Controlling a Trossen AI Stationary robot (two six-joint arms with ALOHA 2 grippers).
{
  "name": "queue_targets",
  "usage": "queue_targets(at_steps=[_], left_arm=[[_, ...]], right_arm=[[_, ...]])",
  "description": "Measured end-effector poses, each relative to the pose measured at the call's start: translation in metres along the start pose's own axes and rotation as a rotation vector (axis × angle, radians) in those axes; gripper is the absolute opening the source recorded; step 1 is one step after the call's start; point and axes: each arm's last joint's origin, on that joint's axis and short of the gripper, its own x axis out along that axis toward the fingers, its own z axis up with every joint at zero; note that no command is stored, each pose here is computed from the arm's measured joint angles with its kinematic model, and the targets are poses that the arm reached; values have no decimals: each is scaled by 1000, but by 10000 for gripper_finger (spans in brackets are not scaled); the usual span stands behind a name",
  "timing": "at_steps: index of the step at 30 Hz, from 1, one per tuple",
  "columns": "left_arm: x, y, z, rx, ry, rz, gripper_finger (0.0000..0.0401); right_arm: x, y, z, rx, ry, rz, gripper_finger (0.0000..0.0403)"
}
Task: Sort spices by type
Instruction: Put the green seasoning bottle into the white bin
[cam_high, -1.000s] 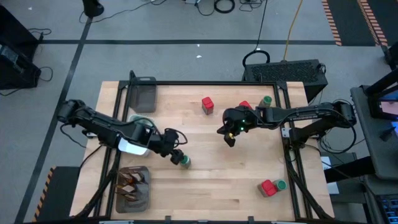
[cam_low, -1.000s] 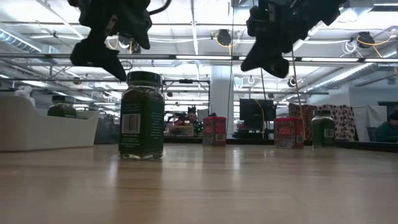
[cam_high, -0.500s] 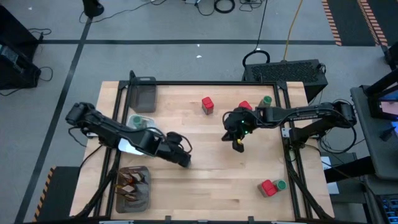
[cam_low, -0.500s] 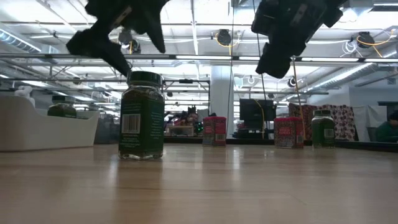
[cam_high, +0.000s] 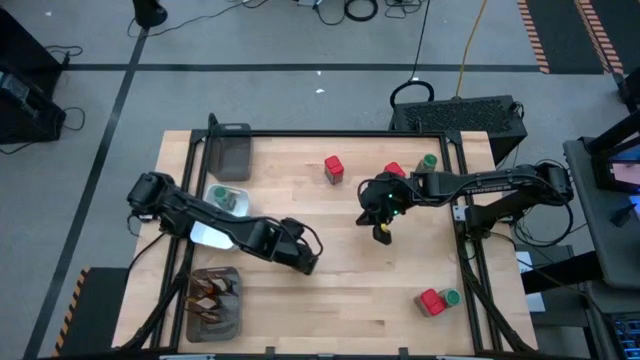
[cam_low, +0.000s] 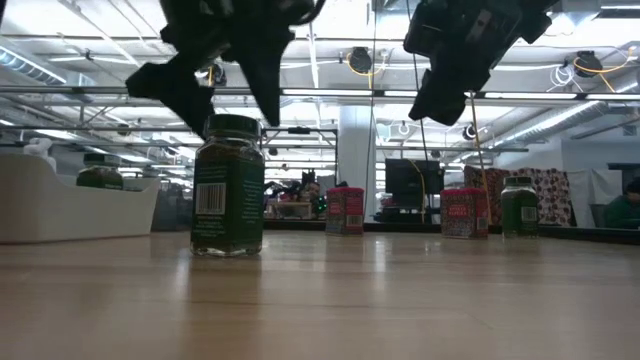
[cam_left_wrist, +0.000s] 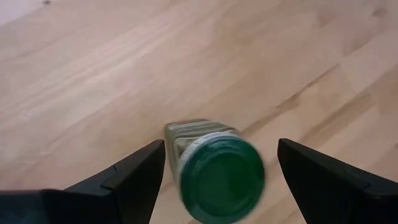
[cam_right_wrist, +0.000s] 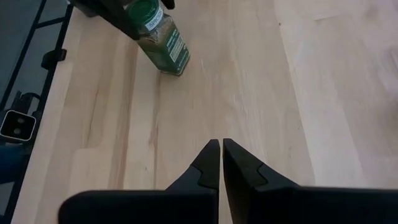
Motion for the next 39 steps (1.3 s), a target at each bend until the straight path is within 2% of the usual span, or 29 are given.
queue_targets(at_steps=[5,13,20,24,26,30,34,39], left_arm=[[7,0,-5,11,52,19,313],[7,0,-6,15,47,25,310],[6,3,-7,30,65,48,245],[6,3,-6,88,69,47,209],[7,4,-3,167,89,41,210],[7,7,1,400,139,30,210],[7,8,3,698,177,-2,212],[7,8,2,1129,190,-44,224]], right_arm=[[0,0,0,17,0,-1,0],[0,0,0,19,0,-1,0],[0,0,0,16,1,-2,0],[0,0,0,15,1,-2,0],[0,0,0,15,1,-2,0],[0,0,0,15,1,-2,0],[0,0,0,17,1,-2,0],[0,0,0,22,1,-1,0]])
